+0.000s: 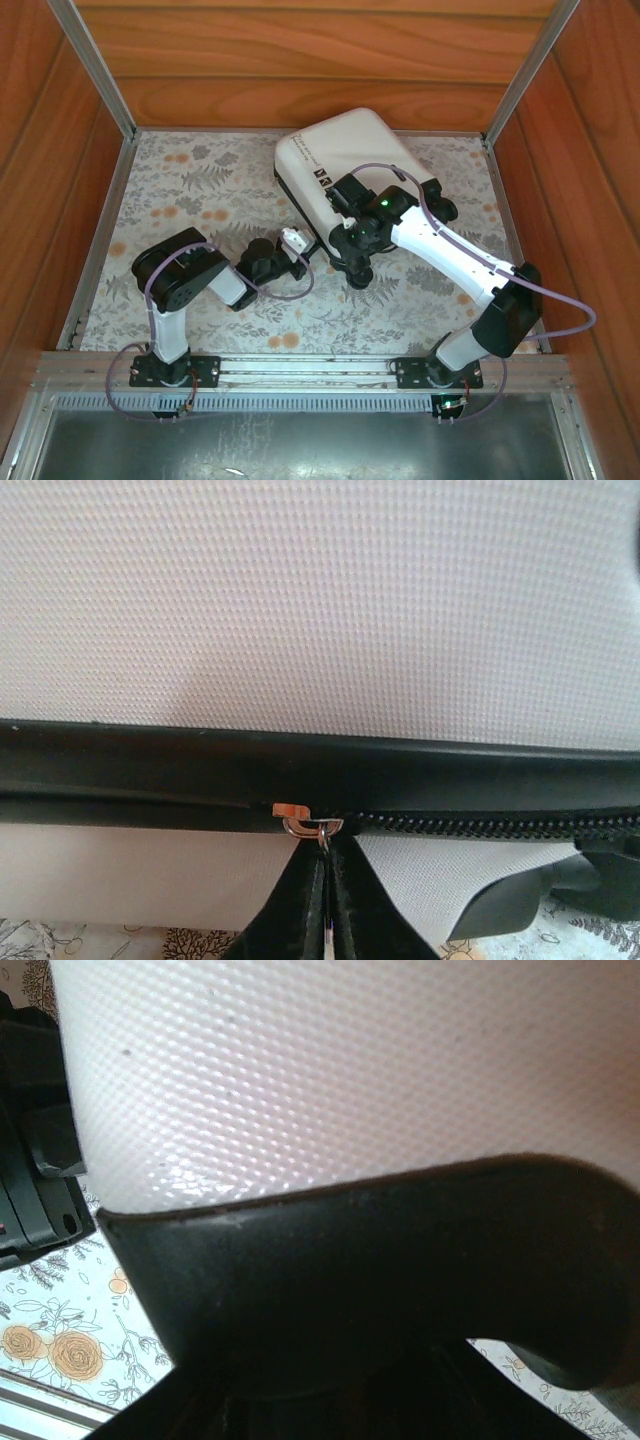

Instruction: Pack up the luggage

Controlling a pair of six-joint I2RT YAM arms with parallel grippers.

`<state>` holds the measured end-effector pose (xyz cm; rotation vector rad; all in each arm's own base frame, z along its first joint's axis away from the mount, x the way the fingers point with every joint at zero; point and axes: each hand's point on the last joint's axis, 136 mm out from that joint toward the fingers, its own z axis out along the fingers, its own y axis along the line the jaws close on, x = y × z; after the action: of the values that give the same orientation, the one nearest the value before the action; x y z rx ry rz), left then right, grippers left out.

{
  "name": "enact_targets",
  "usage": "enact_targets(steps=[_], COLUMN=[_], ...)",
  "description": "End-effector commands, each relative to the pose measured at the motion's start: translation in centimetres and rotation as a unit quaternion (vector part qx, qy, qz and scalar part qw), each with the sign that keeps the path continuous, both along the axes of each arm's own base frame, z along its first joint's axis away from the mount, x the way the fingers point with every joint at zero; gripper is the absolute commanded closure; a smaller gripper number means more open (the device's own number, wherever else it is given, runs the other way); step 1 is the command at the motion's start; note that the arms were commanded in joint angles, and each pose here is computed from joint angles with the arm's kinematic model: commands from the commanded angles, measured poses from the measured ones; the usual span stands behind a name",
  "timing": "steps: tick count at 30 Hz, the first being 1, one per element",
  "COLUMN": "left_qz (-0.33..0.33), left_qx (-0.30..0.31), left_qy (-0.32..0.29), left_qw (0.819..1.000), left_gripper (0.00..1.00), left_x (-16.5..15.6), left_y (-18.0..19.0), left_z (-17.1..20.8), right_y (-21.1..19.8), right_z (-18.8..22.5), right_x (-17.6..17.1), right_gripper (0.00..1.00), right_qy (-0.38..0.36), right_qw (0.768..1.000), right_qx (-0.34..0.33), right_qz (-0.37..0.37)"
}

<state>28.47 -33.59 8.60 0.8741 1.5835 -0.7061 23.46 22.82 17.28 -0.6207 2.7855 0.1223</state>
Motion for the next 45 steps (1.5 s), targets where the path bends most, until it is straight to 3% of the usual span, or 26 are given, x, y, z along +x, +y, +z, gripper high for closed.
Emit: enact_targets(steps=[1,4,8,15,21,30,33,40,42,45], left_qz=[-0.002,-0.007,-0.019,-0.033,-0.047,-0.068,-0.075,-0.104,-0.112,-0.105], left_qx=[-0.053,-0.054,-0.051,-0.036,-0.031,0.000,0.002,0.019,0.028,0.030], left_qy=[-0.057,-0.064,-0.068,-0.072,-0.088,-0.115,-0.109,-0.106,-0.099,-0.095], left_qw=[0.997,0.996,0.996,0.996,0.995,0.991,0.991,0.989,0.988,0.990], left_gripper=[1.00,1.00,1.00,1.00,1.00,1.00,1.00,1.00,1.00,1.00], left_x=[-0.3,-1.0,-2.4,-4.9,-7.4,-12.0,-13.0,-14.4,-14.4,-13.9], left_y=[-0.5,-0.4,-0.5,-1.0,-1.9,-3.0,-2.2,-1.1,-1.7,-2.5], left_z=[4.7,5.2,5.3,4.7,5.1,4.1,3.8,4.1,4.0,3.8], right_y=[0.5,1.4,3.3,7.8,10.1,15.5,15.5,11.2,11.4,13.4], right_z=[1.2,1.5,2.9,6.3,6.0,6.9,7.5,6.8,6.3,5.8], right_x=[0.0,-0.2,0.0,1.1,2.8,5.3,5.3,4.8,4.6,4.3], right_gripper=[0.59,0.66,1.00,1.00,1.00,1.00,1.00,1.00,1.00,1.00], right_qy=[-0.015,-0.011,-0.005,-0.006,0.006,0.003,-0.017,-0.045,-0.041,-0.023], right_qw=[1.000,0.999,0.997,0.984,0.983,0.969,0.975,0.991,0.991,0.989], right_qx=[0.020,0.034,0.073,0.176,0.181,0.244,0.209,0.060,0.050,0.087], right_qz=[0.009,0.026,0.029,0.032,0.020,0.034,0.070,0.107,0.114,0.114])
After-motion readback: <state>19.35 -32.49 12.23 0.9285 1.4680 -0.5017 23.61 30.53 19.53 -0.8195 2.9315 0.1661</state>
